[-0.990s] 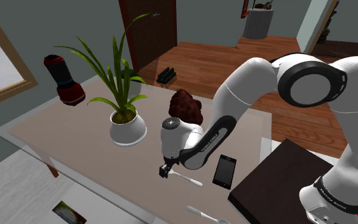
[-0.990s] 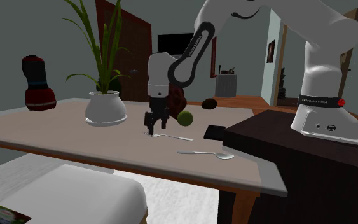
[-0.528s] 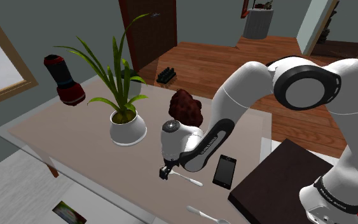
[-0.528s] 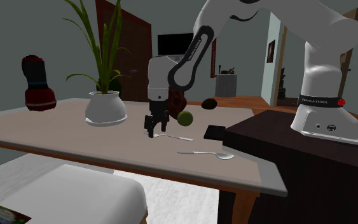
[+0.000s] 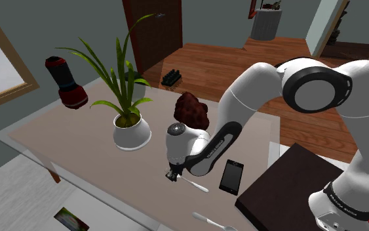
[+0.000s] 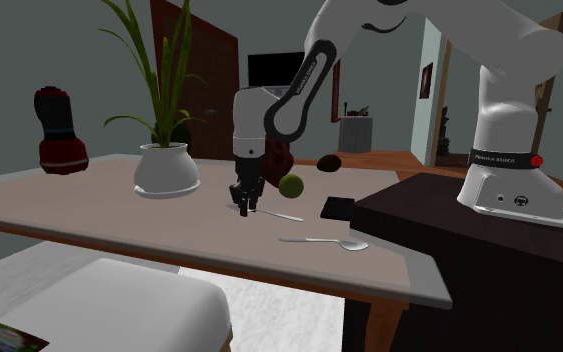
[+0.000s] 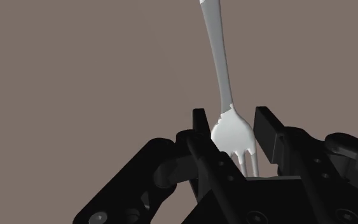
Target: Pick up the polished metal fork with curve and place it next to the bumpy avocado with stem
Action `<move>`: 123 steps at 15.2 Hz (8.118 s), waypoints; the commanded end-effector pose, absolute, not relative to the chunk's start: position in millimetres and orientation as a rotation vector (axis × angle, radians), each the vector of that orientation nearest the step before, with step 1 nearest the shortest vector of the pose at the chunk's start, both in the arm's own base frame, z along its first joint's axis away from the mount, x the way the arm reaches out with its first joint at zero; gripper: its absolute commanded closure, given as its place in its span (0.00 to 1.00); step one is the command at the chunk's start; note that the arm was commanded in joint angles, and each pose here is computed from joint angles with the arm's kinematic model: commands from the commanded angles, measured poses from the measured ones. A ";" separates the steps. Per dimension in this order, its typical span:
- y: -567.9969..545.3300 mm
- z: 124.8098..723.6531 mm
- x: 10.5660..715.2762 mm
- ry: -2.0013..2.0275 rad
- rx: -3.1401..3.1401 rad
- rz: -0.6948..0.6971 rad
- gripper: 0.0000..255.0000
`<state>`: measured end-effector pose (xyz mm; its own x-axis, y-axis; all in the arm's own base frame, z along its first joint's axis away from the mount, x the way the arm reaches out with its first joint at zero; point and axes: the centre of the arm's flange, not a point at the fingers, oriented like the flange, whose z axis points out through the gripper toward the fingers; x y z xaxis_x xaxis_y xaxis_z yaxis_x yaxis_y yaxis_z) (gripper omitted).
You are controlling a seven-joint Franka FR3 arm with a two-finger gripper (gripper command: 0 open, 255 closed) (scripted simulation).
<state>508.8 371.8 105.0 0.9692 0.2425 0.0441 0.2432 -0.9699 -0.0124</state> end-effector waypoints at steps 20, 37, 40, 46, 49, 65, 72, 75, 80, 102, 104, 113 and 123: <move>375.3 187.3 506.0 -0.390 -3.093 -0.063 1.00; 335.7 259.0 507.3 -0.390 -3.093 -0.063 1.00; 296.1 259.0 508.5 -0.390 -3.093 -0.063 1.00; 217.0 259.2 510.9 -0.390 -3.093 -0.063 1.00; 177.4 259.3 512.1 -0.390 -3.093 -0.063 1.00; -33.7 259.7 518.5 -0.390 -3.093 -0.063 1.00; -126.1 259.9 521.3 -0.390 -3.093 -0.063 1.00; -165.6 259.9 522.6 -0.390 -3.093 -0.063 1.00; -231.6 260.1 524.6 -0.390 -3.093 -0.063 1.00; -357.6 197.0 528.4 -0.390 -3.093 -0.063 1.00; -357.6 186.4 528.4 -0.390 -3.093 -0.063 1.00; -357.5 138.9 528.3 -0.390 -3.093 -0.063 1.00; -357.6 115.9 528.4 -0.390 -3.093 -0.063 1.00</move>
